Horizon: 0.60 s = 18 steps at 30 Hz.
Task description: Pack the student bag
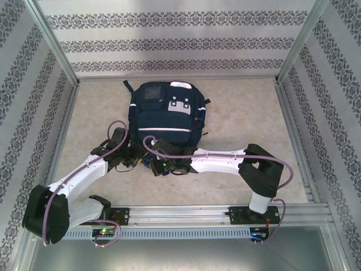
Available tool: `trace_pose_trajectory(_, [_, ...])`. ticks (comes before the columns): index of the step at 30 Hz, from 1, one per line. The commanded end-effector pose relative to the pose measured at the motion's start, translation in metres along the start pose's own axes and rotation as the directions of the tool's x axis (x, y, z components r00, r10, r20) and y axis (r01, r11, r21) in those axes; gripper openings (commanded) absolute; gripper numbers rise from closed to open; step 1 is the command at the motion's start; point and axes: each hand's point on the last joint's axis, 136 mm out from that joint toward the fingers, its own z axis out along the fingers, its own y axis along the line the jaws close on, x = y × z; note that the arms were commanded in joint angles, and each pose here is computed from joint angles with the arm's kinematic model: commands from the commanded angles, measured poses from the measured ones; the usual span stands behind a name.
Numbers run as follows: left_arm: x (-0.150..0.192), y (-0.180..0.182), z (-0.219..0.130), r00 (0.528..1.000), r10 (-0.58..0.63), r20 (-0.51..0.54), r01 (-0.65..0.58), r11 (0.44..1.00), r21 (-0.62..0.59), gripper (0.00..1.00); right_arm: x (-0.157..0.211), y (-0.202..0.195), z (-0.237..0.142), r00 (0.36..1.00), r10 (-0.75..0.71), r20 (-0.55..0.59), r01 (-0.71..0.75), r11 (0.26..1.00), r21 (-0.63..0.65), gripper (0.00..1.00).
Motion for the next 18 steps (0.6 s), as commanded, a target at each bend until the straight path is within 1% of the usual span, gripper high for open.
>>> trace_pose_trajectory(1, [-0.013, -0.001, 0.008, 0.999, 0.021, 0.049, -0.021, 1.0, 0.005, 0.31, -0.001, 0.015, -0.001, 1.0, -0.017, 0.018, 0.018, 0.999, -0.051, 0.0])
trace_pose_trajectory(3, [-0.014, 0.002, 0.011, 0.998, 0.035, 0.055, -0.035, 0.999, -0.01, 0.28, -0.001, 0.015, -0.001, 1.0, -0.018, 0.019, 0.019, 0.999, -0.049, 0.0])
trace_pose_trajectory(7, [-0.018, 0.006, 0.011, 0.996, 0.057, 0.071, -0.054, 0.998, -0.036, 0.1, 0.0, 0.009, -0.003, 0.999, -0.033, 0.016, 0.034, 0.999, -0.02, 0.0])
trace_pose_trajectory(10, [-0.022, 0.006, 0.006, 0.993, 0.075, 0.093, -0.07, 0.996, -0.055, 0.02, 0.004, 0.0, -0.006, 0.998, -0.054, 0.008, 0.054, 0.998, 0.025, 0.0])
trace_pose_trajectory(18, [-0.032, 0.004, -0.008, 0.985, 0.109, 0.135, -0.098, 0.992, -0.083, 0.02, 0.02, -0.03, -0.022, 0.994, -0.101, -0.031, 0.104, 0.987, 0.124, 0.0])
